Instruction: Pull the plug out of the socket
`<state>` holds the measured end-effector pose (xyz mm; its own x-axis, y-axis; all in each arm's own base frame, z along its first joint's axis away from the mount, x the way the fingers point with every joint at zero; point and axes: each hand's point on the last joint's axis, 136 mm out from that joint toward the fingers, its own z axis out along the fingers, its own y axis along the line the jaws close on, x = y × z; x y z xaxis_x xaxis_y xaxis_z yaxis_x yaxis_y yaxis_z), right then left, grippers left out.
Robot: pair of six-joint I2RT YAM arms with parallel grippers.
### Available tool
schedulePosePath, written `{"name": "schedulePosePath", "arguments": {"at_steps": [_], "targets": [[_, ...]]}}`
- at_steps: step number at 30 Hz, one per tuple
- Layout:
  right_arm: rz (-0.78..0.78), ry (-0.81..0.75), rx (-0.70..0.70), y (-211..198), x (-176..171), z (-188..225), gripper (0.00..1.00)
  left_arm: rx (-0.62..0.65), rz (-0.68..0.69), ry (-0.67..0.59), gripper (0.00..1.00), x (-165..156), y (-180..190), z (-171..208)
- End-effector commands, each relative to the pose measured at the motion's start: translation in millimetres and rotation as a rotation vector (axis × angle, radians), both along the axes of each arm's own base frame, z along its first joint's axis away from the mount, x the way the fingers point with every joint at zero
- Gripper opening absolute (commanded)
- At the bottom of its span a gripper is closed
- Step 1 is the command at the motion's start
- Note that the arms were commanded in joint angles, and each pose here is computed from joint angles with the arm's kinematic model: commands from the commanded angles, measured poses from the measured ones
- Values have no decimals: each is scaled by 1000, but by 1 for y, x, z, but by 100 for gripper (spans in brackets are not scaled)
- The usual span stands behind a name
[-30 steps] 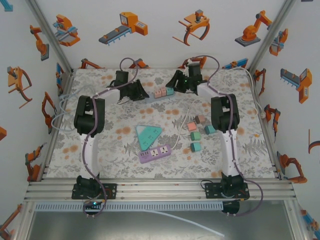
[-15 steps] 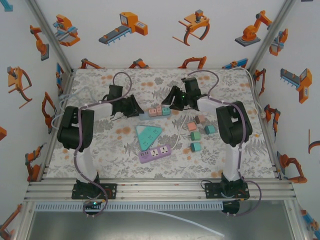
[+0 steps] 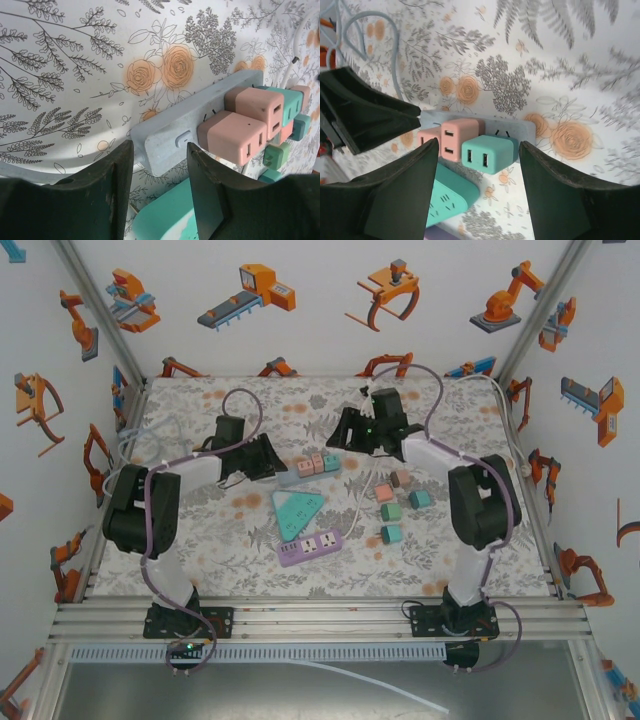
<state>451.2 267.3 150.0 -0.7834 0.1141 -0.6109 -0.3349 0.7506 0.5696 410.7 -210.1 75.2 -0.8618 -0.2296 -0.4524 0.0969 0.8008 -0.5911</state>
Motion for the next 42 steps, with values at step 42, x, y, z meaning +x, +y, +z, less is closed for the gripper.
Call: {"name": "schedulePosePath", "arguments": {"at_steps": [42], "targets": [[1215,-876,-293,51,-79,-22,57,114,-161,1,36,-19,-52,29]]}}
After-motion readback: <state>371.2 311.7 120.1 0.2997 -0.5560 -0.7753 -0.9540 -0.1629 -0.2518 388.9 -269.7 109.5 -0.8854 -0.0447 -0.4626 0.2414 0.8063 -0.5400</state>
